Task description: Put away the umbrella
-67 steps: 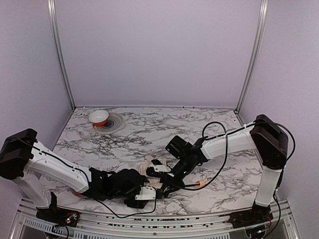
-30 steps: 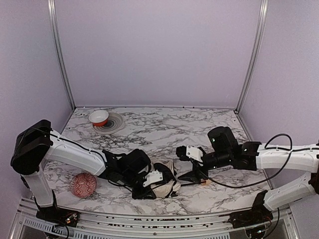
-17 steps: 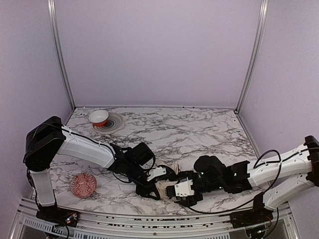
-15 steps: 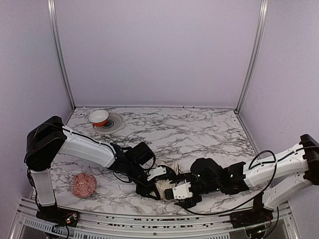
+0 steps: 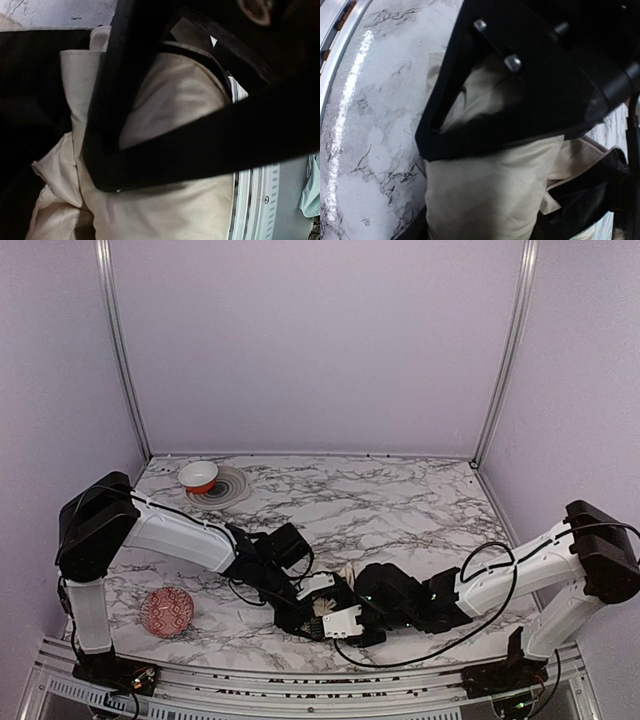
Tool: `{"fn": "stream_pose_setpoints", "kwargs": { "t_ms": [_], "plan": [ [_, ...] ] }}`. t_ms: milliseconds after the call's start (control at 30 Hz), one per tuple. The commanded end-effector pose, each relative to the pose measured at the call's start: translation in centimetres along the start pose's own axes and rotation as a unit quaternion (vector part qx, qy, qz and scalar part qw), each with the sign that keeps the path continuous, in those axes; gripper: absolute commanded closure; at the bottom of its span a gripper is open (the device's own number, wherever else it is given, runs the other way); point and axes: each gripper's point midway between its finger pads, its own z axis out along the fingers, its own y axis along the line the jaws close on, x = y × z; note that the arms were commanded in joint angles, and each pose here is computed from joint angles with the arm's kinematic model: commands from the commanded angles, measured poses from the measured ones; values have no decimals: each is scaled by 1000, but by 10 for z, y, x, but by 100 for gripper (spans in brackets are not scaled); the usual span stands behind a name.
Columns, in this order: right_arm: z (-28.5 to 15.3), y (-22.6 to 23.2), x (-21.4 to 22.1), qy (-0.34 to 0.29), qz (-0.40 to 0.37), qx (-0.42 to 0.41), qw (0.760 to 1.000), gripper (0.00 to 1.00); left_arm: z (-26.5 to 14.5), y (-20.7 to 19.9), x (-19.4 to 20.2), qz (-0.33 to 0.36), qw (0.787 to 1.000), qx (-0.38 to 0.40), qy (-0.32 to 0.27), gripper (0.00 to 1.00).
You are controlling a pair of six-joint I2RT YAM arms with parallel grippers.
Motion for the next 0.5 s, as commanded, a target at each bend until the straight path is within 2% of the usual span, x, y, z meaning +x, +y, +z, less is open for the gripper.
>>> {"fn": "stream_pose_setpoints", "kwargs": {
  "t_ms": [0,67,100,167,267,367,467],
  "plan": [
    [3,3,10,23,1,-1,1000,64,21,-9,88,-89,986,29,136,100],
    [2,6,14,30,0,-6,1000,67,18,-9,85,-84,987,26,132,100],
    [1,8,15,32,0,-11,999,68,16,-7,83,-81,988,19,128,94],
    [1,15,16,35,2,-30,999,70,10,3,75,-74,990,-13,117,65],
    [2,29,21,45,9,-67,997,73,-9,15,54,-33,994,-78,72,35],
    [3,38,22,48,23,-95,994,75,-45,30,17,22,982,-186,-28,20],
    [4,45,23,48,44,-121,990,76,-90,24,-12,79,950,-260,-155,9]
  ]
}}
